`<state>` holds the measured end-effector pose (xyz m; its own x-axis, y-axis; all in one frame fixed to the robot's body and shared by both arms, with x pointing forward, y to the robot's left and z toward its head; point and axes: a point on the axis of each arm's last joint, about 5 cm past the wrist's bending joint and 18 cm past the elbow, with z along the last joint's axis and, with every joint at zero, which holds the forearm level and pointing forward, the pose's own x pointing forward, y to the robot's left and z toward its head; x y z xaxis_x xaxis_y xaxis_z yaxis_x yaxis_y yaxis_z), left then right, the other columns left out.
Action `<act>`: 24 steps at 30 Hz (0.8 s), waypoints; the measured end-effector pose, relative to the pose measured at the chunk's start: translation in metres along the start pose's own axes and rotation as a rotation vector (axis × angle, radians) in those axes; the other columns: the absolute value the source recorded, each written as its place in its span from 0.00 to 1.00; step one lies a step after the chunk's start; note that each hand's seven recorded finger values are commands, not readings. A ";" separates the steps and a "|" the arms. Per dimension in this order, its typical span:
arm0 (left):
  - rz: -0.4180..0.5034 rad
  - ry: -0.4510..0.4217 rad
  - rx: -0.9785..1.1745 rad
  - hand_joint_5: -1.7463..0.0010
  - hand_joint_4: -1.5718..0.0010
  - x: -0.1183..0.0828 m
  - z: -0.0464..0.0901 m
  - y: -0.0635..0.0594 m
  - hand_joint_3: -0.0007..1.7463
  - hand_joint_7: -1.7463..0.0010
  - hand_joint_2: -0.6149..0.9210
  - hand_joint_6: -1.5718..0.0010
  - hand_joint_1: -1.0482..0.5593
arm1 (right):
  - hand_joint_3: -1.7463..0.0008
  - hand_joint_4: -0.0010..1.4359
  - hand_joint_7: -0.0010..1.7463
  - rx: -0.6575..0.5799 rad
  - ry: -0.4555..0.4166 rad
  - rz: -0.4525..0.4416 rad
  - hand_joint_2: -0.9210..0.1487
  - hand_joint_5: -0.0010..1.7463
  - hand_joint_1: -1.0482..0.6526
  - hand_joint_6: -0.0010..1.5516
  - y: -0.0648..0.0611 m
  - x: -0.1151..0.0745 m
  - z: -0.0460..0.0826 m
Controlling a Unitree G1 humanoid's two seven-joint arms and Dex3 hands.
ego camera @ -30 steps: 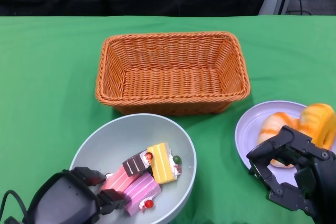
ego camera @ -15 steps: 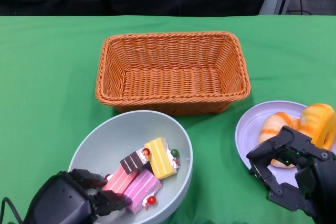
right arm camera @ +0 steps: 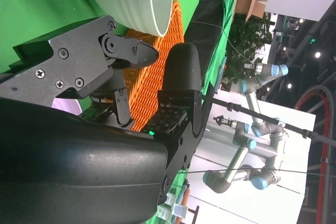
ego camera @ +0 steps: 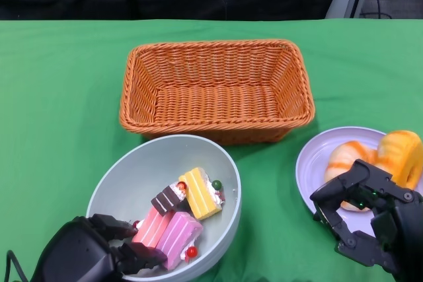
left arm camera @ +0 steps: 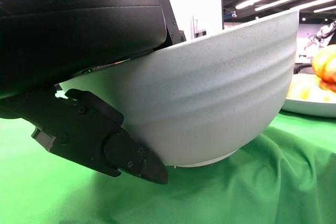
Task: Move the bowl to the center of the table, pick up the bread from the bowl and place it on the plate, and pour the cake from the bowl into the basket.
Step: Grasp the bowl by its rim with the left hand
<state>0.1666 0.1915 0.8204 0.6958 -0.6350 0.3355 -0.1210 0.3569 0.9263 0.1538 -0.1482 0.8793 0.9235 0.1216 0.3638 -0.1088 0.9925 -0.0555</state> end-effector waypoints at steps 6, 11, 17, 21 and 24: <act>0.029 0.000 -0.007 0.44 0.39 -0.002 0.000 -0.003 0.00 0.98 0.87 0.13 0.56 | 0.59 0.49 0.65 0.001 0.004 0.001 0.25 0.83 0.58 0.47 0.000 -0.001 -0.001; 0.052 -0.007 -0.001 0.18 0.48 -0.004 0.002 -0.006 0.00 0.93 0.89 0.12 0.58 | 0.59 0.50 0.66 0.000 0.004 0.001 0.25 0.83 0.59 0.47 0.000 -0.001 -0.002; 0.074 -0.010 0.001 0.15 0.50 -0.001 0.002 -0.008 0.00 0.54 0.90 0.34 0.60 | 0.57 0.49 0.65 0.001 0.004 0.002 0.26 0.83 0.58 0.47 0.001 -0.001 -0.002; 0.081 -0.020 -0.004 0.12 0.51 0.001 0.000 -0.008 0.00 0.43 0.91 0.39 0.62 | 0.57 0.49 0.65 0.001 0.002 0.002 0.27 0.83 0.58 0.47 0.001 -0.001 -0.002; 0.086 -0.024 -0.005 0.11 0.51 0.002 -0.001 -0.007 0.00 0.38 0.91 0.42 0.62 | 0.57 0.49 0.66 0.001 0.002 -0.001 0.27 0.83 0.58 0.47 0.001 -0.001 -0.002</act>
<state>0.1696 0.1883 0.8142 0.6660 -0.6178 0.4181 -0.1758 0.4147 0.8928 0.1532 -0.1472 0.8767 0.9244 0.1201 0.3621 -0.1078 0.9927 -0.0541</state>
